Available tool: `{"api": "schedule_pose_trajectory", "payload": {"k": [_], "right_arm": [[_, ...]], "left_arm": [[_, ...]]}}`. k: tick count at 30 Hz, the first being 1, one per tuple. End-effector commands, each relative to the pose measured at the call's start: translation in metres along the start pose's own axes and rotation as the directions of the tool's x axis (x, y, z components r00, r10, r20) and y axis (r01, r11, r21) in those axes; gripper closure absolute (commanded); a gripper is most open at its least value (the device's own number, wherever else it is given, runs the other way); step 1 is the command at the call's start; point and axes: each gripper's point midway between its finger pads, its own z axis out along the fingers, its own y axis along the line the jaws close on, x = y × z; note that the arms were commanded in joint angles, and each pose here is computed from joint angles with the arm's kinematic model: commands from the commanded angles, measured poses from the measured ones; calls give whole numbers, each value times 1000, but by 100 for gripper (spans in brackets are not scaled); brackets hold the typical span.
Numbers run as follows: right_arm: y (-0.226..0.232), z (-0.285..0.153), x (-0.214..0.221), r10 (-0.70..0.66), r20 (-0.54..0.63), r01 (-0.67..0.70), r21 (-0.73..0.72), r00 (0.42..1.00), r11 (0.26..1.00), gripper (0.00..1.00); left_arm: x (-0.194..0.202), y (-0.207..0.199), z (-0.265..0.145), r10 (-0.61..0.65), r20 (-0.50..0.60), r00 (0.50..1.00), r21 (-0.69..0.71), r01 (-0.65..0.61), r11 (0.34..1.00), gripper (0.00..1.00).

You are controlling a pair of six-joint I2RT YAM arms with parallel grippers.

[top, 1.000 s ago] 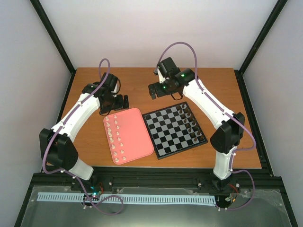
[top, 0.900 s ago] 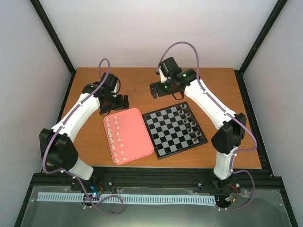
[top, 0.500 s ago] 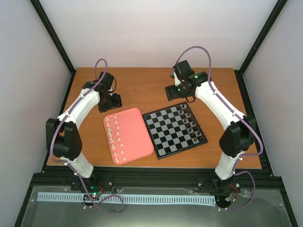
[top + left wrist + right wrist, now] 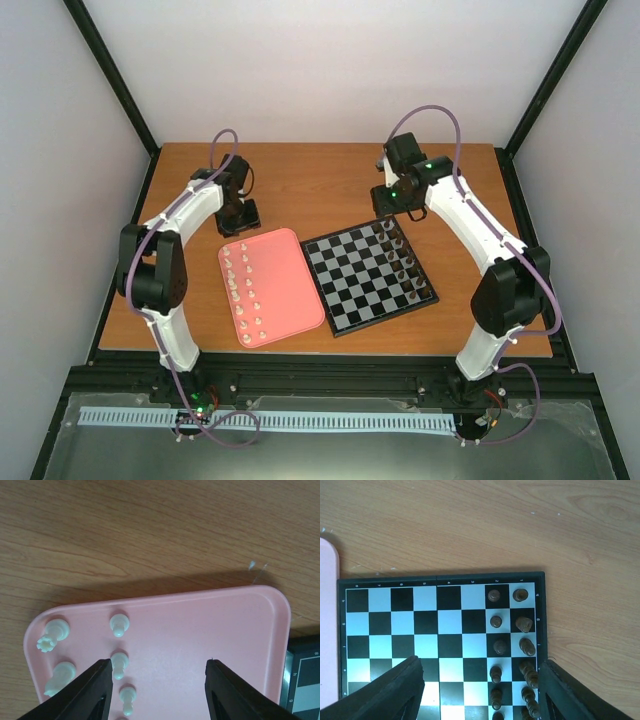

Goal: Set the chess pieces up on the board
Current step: Pick up the chess piece from the storage box.

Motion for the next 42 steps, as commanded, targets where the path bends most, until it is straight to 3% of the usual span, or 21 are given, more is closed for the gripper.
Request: {"api": "schedule_pose_trajectory", "payload": {"k": [1, 15, 22, 42], "right_arm": [[-3, -5, -1, -9, 18, 9, -14, 1000, 1000, 37], [-10, 9, -5, 21, -6, -21, -42, 1000, 999, 37], [-11, 14, -5, 19, -18, -20, -44, 1000, 999, 37], [-13, 20, -8, 20, -36, -21, -43, 999, 999, 38]], "left_arm": [[-9, -4, -2, -40, 23, 999, 1, 40, 999, 47], [6, 7, 29, -66, -41, 997, -44, 64, 997, 49], [8, 11, 37, -63, -42, 997, -55, 61, 997, 57], [8, 24, 54, -72, -66, 995, -69, 67, 995, 57]]}}
